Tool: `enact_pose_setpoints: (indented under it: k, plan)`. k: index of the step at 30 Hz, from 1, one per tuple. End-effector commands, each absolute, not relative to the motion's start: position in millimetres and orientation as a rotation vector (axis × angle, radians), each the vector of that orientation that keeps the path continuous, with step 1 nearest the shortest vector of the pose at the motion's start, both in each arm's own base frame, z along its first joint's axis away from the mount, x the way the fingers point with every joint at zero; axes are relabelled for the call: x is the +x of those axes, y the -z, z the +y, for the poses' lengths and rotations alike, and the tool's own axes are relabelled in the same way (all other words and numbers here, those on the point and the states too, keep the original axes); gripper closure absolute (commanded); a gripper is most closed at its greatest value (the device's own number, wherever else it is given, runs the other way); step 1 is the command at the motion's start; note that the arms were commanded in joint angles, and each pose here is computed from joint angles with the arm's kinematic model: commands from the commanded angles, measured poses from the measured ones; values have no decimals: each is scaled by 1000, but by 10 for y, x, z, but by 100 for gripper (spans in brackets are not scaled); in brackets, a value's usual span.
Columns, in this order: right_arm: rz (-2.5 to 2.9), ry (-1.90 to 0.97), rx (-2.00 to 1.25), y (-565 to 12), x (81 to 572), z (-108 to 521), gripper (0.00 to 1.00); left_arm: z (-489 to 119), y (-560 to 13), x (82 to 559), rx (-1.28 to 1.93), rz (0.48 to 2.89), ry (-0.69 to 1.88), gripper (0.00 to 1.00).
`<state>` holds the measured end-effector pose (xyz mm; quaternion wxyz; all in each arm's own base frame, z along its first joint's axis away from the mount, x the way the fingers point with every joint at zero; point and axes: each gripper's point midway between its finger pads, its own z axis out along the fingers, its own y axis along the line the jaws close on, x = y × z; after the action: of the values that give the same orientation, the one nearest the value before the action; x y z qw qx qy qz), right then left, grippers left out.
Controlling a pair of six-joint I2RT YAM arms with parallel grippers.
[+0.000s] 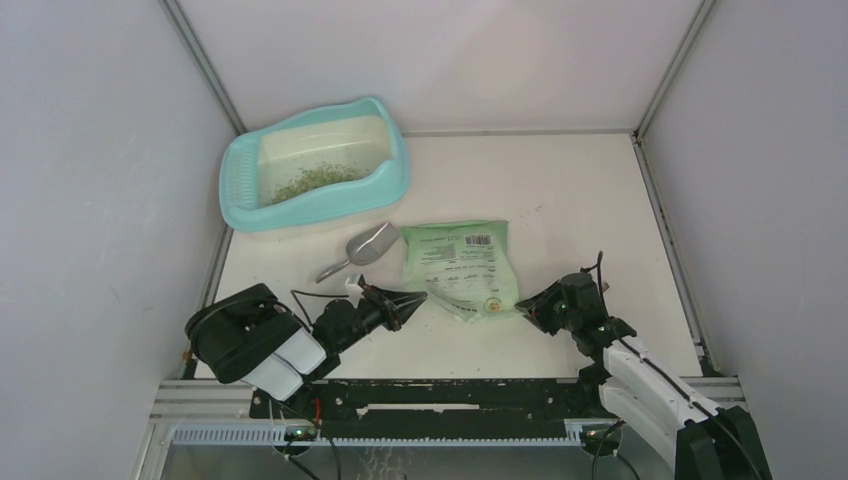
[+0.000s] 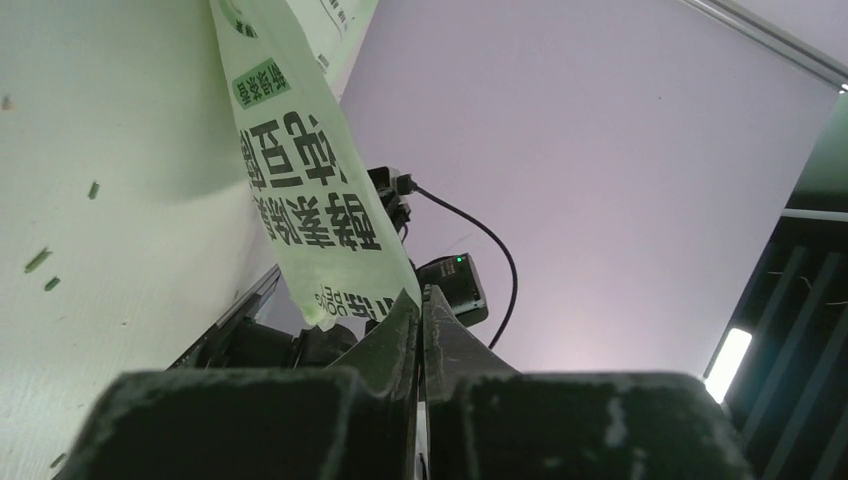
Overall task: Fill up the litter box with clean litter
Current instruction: Close the cat litter bag at the center of the board.
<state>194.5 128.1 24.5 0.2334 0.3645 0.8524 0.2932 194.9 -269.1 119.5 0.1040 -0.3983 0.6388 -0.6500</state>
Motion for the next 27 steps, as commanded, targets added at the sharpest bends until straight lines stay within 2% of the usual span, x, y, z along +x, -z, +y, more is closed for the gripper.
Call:
enact_pose_setpoints:
  k: [1, 4, 8, 10, 13, 16, 27]
  plan:
    - [2286, -848, 1005, -341, 2054, 1275, 71, -2311, -705, 1534, -1203, 2031, 1746, 96]
    - [2263, -870, 1019, -404, 2113, 1258, 84, -2318, -670, 1508, -1190, 2055, 1734, 97]
    - [2261, -908, 1015, -516, 2178, 1270, 95, -2339, -673, 1463, -1143, 2078, 1741, 94]
    - [2271, -911, 1012, -559, 2200, 1274, 100, -2354, -683, 1432, -1101, 2093, 1749, 85]
    - [2288, -926, 992, -632, 2239, 1303, 100, -2392, -678, 1340, -1034, 2141, 1763, 63]
    - [2314, -920, 976, -674, 2274, 1307, 100, -2429, -632, 1234, -981, 2201, 1760, 52]
    - [2366, -831, 958, -795, 2461, 1020, 100, -2574, -770, 886, -679, 2264, 1851, 53]
